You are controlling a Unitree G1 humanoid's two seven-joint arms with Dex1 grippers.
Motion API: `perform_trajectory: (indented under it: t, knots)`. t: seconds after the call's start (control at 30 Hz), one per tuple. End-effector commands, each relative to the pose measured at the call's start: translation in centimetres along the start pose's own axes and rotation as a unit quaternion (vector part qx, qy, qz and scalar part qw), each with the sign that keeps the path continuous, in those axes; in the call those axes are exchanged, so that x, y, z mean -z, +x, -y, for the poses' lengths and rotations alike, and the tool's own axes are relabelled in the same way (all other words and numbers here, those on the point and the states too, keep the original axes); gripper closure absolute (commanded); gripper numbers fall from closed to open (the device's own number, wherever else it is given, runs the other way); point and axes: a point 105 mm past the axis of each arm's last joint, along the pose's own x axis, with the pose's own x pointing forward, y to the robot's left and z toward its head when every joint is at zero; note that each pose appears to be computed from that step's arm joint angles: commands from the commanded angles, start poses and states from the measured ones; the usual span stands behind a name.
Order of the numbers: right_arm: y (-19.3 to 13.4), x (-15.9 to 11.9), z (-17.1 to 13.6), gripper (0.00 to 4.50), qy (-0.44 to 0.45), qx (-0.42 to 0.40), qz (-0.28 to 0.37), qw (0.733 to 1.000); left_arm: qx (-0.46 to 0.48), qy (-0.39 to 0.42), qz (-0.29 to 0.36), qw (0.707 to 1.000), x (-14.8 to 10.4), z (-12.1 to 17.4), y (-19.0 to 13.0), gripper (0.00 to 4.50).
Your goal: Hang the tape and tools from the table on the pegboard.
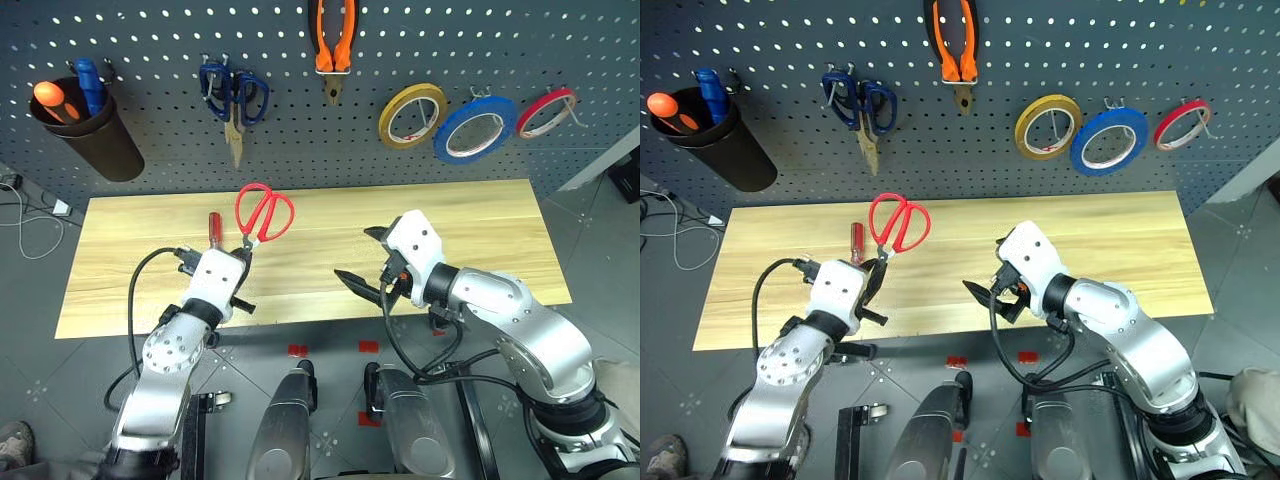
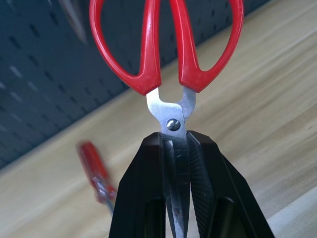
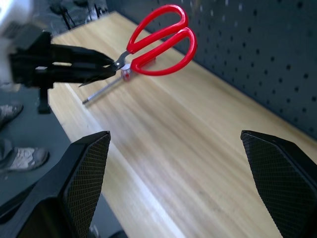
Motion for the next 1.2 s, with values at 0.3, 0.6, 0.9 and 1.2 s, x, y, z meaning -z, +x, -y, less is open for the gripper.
perform_trajectory:
  t: [0.3, 0.6, 0.9, 1.2]
  knots:
    - [-0.6, -3.3, 2.7, 0.0, -0.02, 0.047, 0.084, 0.995, -0.113, 0.038, 0.117, 0.986, -6.5, -4.4, 0.4, 4.15]
    - [-0.5, -3.4, 3.6, 0.0, -0.023, 0.07, 0.088, 0.993, -0.112, 0.08, 0.138, 0.981, -7.6, -6.0, 3.2, 4.15]
    - [-0.3, -3.5, 3.8, 0.0, -0.024, 0.073, 0.089, 0.993, -0.115, 0.03, 0.1, 0.988, -6.4, -5.7, 6.6, 4.15]
    - [0.9, -2.3, 2.1, 0.0, -0.025, 0.05, 0.057, 0.997, -0.049, -0.042, -0.039, 0.997, 1.1, -2.0, 6.6, 1.7]
